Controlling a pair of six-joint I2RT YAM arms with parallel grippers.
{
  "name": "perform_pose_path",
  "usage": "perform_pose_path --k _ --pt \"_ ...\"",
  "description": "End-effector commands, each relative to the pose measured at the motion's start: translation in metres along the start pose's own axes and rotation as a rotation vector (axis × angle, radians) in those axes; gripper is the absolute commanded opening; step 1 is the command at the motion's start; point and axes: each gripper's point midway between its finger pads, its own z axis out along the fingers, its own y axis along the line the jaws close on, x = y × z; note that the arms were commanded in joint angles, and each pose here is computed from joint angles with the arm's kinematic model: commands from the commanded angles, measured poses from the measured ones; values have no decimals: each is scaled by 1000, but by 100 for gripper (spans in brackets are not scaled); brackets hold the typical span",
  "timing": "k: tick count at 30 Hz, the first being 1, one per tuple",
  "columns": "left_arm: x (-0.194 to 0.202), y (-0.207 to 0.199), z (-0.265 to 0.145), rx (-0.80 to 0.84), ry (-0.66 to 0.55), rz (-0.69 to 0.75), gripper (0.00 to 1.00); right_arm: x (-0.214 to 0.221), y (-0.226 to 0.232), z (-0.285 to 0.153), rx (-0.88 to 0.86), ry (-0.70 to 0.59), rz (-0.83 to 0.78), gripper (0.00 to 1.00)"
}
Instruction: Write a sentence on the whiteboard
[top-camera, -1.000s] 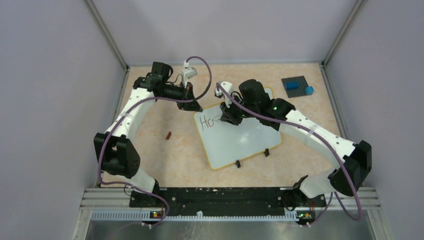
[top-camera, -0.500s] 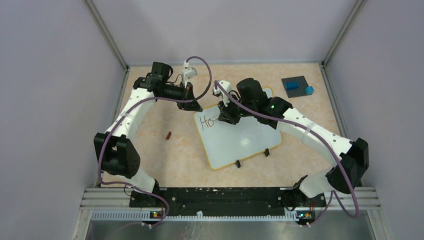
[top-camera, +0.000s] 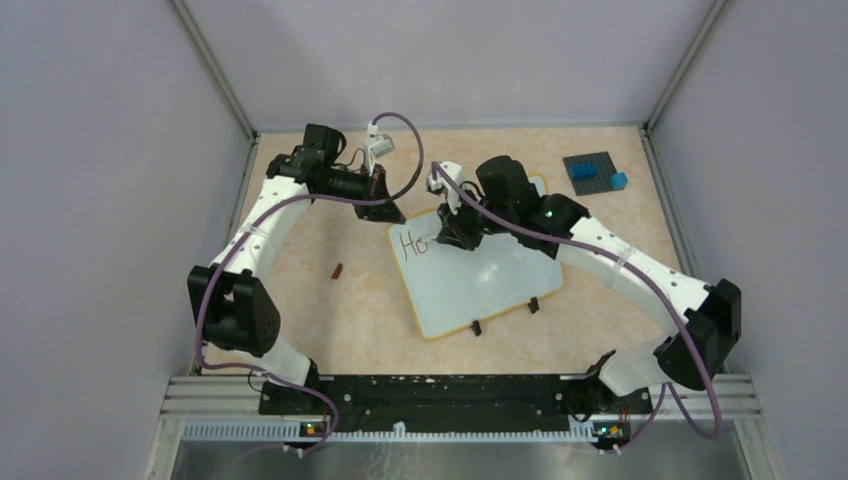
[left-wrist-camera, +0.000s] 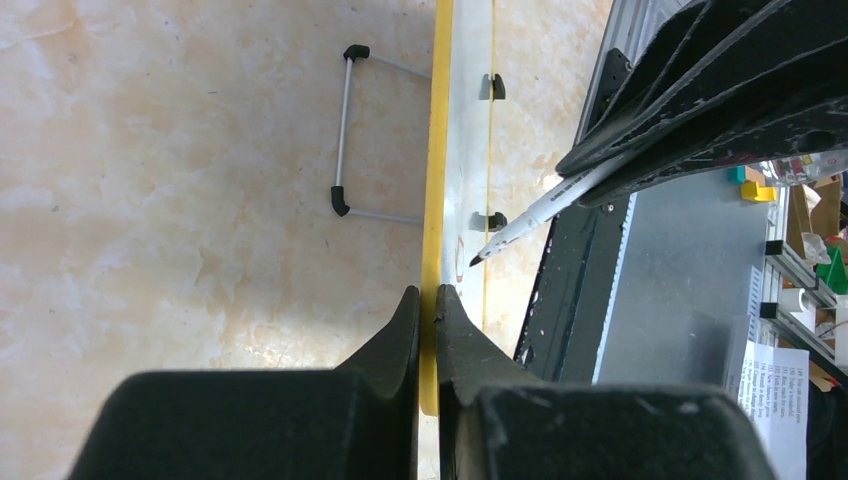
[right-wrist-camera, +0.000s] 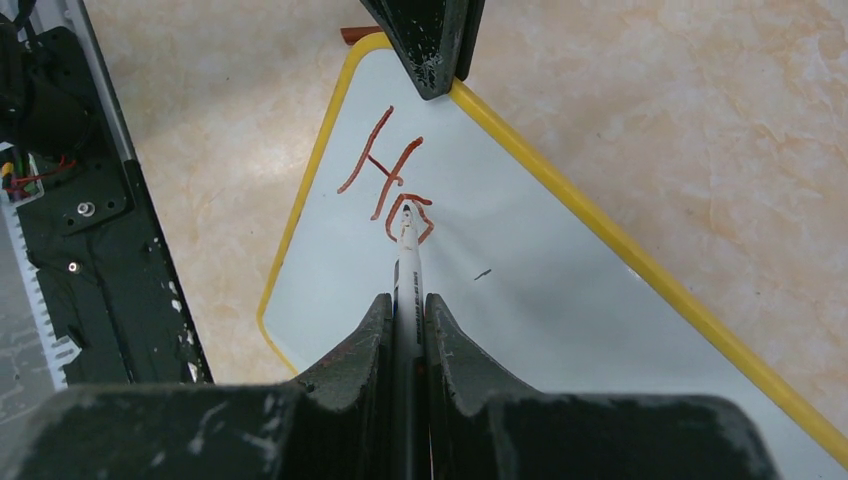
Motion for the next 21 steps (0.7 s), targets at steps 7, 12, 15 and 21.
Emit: perform_pose_path --k 7,12,15,21 --pt "13 -14 7 36 46 -37 0 -12 -11 -23 60 -46 -31 0" --pt "14 -15 7 37 44 -35 0 -7 -16 -17 76 -24 -32 0" --pt "14 -15 7 37 43 -33 0 -6 -18 -14 82 -21 -33 0" --pt "14 -15 7 38 44 -34 0 -4 -24 -8 97 -3 -37 0"
